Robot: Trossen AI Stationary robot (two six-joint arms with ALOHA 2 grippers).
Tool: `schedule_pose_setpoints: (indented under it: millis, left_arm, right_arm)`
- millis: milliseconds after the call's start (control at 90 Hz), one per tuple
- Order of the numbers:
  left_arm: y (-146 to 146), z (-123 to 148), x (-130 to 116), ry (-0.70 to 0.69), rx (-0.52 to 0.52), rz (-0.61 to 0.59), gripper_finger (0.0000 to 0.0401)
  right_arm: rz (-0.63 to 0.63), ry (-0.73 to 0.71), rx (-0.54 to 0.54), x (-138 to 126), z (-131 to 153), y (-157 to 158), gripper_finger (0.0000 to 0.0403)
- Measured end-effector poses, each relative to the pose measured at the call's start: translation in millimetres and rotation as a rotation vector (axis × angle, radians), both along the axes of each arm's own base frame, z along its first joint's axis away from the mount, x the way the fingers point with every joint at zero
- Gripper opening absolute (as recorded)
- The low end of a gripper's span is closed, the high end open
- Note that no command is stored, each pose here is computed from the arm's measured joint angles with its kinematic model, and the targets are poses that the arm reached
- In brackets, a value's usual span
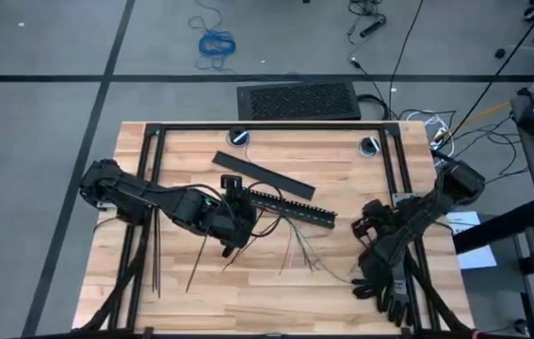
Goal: Ziptie cables
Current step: Put the zip tied cable wire into the black cable duct
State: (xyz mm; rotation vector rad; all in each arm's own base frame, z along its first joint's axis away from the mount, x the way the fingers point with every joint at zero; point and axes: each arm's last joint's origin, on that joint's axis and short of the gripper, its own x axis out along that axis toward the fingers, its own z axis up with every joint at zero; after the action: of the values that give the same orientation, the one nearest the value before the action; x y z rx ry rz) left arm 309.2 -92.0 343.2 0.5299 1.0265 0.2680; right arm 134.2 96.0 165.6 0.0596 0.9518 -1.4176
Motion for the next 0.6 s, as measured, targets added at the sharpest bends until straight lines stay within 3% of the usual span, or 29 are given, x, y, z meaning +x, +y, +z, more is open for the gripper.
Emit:
schedule_pose_setpoints:
  millis: [189, 500, 600]
  left_arm:
    - [0, 0, 0, -0.005, -0.003, 0.006, 0.0000]
    - [0, 0, 0, -0.014, -0.014, 0.020, 0.0000]
    - [0, 0, 0, -0.014, -0.014, 0.020, 0.0000]
  right_arm:
    - [0.084, 0.014, 0.062, 15, 6, 6, 0.0020]
    - [0.149, -0.018, 0.164, 33, 34, 25, 0.0173]
    - [0.201, -0.087, 0.213, 43, 39, 33, 0.0211]
